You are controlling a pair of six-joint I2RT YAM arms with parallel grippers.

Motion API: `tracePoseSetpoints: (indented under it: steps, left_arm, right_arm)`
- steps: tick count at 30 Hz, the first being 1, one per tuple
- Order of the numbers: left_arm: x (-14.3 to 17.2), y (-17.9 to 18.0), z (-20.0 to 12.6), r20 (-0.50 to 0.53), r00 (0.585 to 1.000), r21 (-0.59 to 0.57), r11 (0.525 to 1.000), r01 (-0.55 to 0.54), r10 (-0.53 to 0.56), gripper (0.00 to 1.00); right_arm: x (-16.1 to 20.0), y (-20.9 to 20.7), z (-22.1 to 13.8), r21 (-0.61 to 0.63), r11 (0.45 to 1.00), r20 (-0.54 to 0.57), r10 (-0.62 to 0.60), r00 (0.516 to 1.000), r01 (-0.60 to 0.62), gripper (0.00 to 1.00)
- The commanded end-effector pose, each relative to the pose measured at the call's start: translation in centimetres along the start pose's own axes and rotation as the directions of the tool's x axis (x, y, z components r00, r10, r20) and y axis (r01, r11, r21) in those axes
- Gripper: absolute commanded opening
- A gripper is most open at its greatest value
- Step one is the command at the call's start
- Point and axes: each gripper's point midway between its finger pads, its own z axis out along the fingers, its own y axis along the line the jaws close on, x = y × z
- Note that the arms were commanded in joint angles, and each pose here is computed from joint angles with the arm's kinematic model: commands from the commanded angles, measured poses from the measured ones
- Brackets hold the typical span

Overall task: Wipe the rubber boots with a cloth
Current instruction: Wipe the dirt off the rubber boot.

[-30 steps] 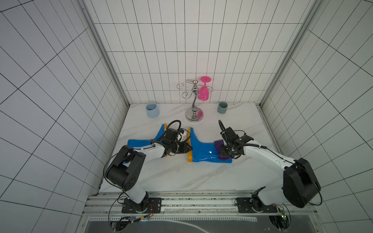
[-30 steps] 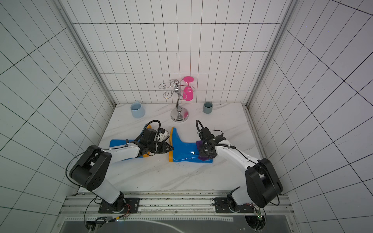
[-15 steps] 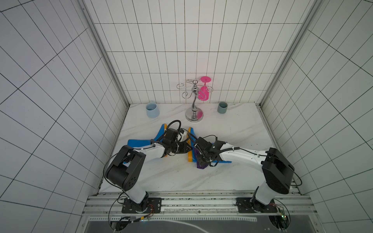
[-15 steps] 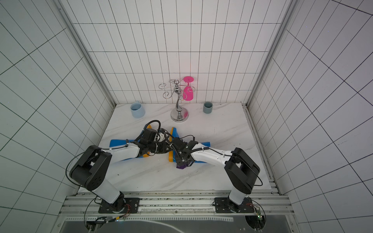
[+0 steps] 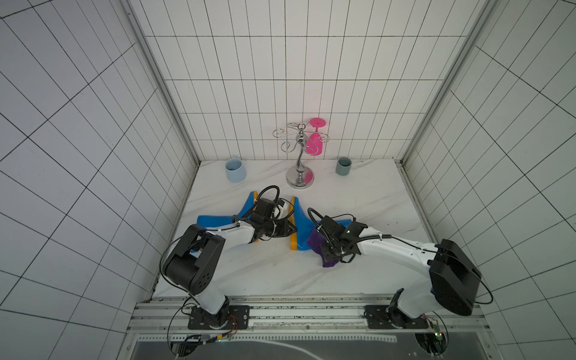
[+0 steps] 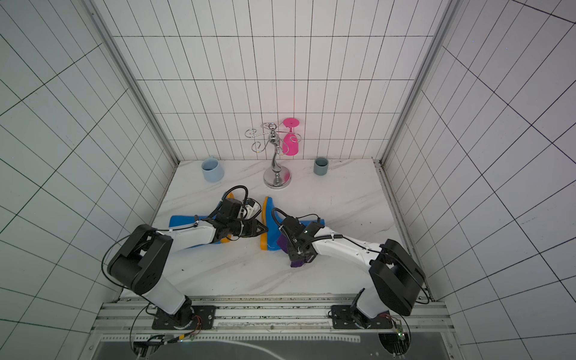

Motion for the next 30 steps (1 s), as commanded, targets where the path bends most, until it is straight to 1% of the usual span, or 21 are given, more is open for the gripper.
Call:
tracePoseSetpoints:
  steps: [1,4,7,11,15,19,21,24,30]
  left_arm:
    - [3.5,3.5,1.2,-0.099,0.992,-0.106,0.992,0.068,-0.079,0.06]
    - [3.6,3.5,1.2,-0.102,0.992,-0.105,0.992,0.069,-0.079,0.06]
    - [3.6,3.5,1.2,-0.103,0.992,-0.103,0.992,0.066,-0.077,0.06]
    - [3.6,3.6,1.4,-0.108,0.991,-0.102,0.992,0.067,-0.078,0.06]
    - [3.7,3.6,1.5,-0.112,0.990,-0.100,0.993,0.069,-0.080,0.06]
    - [3.8,3.7,1.6,-0.115,0.990,-0.100,0.993,0.068,-0.079,0.06]
    - [3.6,3.6,1.7,-0.115,0.991,-0.095,0.993,0.065,-0.076,0.07]
    - [3.7,3.6,1.9,-0.121,0.990,-0.092,0.994,0.062,-0.073,0.06]
    - [3.5,3.5,1.8,-0.123,0.991,-0.092,0.995,0.047,-0.059,0.06]
  right_arm:
    - [3.1,-5.2,0.5,0.135,0.984,-0.060,0.122,0.991,-0.113,0.00]
    - [3.3,-7.9,-0.1,0.172,0.964,-0.031,0.209,0.977,-0.201,0.00]
    - [2.8,-9.9,-1.1,0.193,0.944,0.015,0.269,0.963,-0.267,0.00]
    - [0.9,-10.7,-2.5,0.179,0.941,0.083,0.275,0.958,-0.286,0.00]
    - [-3.5,-7.9,-4.6,0.037,0.967,0.179,0.242,0.954,-0.253,0.00]
    - [-7.9,-3.9,-7.3,-0.112,0.979,0.288,0.195,0.938,-0.169,0.00]
    - [-9.2,-1.9,-8.0,-0.164,0.979,0.317,0.172,0.933,-0.125,0.00]
    - [-10.0,0.6,-7.5,-0.221,0.973,0.323,0.143,0.935,-0.073,0.00]
    - [-10.3,5.4,-4.3,-0.289,0.957,0.294,0.071,0.953,0.018,0.00]
